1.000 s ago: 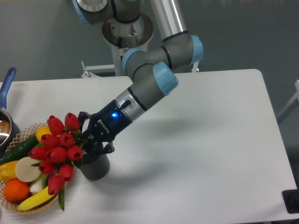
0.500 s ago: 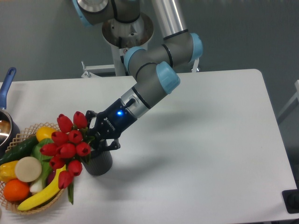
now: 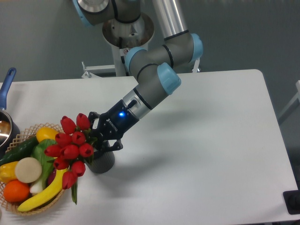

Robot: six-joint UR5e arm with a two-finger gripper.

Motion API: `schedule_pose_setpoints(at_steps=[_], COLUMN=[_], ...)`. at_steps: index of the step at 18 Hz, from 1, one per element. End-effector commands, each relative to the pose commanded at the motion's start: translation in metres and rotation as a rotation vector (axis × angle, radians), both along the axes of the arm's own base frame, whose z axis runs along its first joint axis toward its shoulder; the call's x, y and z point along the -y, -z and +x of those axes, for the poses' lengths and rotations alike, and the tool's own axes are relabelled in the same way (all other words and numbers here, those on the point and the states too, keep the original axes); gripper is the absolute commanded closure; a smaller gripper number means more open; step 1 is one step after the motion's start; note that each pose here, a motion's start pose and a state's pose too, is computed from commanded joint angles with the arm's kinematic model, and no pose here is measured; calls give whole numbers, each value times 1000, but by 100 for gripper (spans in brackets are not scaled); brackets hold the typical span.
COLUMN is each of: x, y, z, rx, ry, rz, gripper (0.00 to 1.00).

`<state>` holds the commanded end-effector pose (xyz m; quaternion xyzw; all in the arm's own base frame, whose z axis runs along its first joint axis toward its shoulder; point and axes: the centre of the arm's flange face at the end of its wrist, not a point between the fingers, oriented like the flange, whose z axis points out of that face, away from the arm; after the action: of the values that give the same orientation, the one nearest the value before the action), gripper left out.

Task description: Insert the flowers into the vase

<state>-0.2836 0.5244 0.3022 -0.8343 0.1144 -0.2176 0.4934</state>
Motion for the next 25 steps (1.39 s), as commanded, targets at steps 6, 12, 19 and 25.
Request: schedule_pose_setpoints(at_steps=[6,12,19,25], x=[5,31,44,62], y=[6,-2,-12,-22], z=[1,14,14,7], rx=[13,16,3,-21], ry=[-6,-29,-47,-78], rz=[-11,-12,-1,15], gripper=[36,0,0,0])
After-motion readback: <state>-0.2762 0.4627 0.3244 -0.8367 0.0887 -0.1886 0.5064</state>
